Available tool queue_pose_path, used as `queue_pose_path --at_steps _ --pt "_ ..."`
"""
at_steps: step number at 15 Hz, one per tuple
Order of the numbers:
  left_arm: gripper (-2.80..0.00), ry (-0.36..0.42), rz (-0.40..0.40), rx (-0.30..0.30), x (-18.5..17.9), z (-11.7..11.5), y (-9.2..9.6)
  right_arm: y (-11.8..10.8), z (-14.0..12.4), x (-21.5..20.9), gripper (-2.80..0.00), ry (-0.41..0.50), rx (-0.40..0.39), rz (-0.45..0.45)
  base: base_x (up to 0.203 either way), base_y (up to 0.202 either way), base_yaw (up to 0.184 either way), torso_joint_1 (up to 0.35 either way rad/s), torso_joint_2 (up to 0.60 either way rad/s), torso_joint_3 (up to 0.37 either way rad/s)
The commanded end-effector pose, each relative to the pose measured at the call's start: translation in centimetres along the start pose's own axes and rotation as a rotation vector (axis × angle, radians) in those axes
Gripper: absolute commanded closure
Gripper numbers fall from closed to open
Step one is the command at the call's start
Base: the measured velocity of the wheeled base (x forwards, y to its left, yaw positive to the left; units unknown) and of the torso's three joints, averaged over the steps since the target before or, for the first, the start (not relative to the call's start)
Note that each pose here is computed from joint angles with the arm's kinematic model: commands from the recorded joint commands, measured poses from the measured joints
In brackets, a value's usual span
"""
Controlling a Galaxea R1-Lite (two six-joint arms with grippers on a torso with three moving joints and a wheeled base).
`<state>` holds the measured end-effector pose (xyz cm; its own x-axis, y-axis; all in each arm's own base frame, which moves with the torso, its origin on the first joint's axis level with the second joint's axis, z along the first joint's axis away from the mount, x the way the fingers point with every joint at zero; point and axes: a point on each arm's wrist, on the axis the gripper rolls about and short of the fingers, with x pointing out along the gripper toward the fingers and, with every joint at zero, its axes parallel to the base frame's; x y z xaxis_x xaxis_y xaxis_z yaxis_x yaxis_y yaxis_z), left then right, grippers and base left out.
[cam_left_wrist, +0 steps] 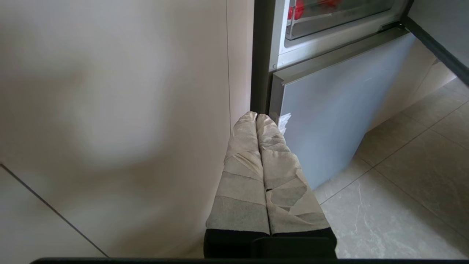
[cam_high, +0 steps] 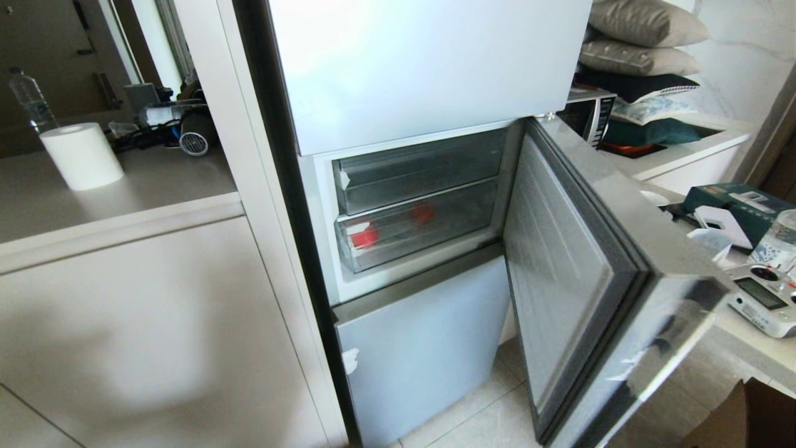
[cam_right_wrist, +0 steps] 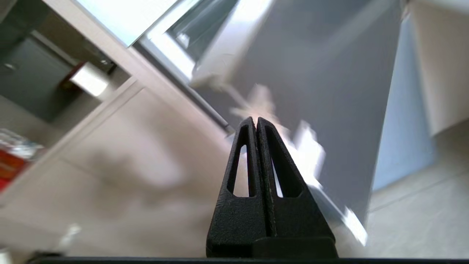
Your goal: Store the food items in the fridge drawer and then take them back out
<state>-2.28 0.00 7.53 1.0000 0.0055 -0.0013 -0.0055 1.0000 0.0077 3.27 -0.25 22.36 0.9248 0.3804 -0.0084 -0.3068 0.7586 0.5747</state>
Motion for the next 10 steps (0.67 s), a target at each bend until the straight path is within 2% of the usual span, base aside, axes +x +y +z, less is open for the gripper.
queue_pose_path --at_steps 1,4,6,7,8,10 --pt "0.00 0.000 0.001 0.000 0.0 0.0 0.0 -0.8 1.6 0.9 0.00 0.048 0.064 0.018 0.000 0.000 0.000 0.000 0.00 0.000" --pt "0.00 0.001 0.001 0.000 0.0 0.0 0.0 -5.6 4.4 5.5 0.00 0.214 0.246 0.035 0.000 0.000 0.000 0.000 0.00 0.000" --pt "0.00 0.000 0.001 0.000 0.0 0.0 0.0 -9.1 4.2 10.1 0.00 0.359 0.272 0.053 0.000 0.000 0.000 0.000 0.00 0.000" --pt "0.00 0.000 0.001 0.000 0.0 0.0 0.0 -10.2 3.5 12.7 0.00 0.434 0.248 0.070 0.000 0.000 0.000 0.000 0.00 0.000" --pt "0.00 0.000 0.001 0.000 0.0 0.0 0.0 -10.0 2.4 15.2 0.00 0.500 0.192 0.108 0.000 0.000 0.000 0.000 0.00 0.000" --pt "0.00 0.000 0.001 0.000 0.0 0.0 0.0 -8.6 0.3 19.8 0.00 0.542 0.029 0.175 0.000 0.000 0.000 0.000 0.00 0.000"
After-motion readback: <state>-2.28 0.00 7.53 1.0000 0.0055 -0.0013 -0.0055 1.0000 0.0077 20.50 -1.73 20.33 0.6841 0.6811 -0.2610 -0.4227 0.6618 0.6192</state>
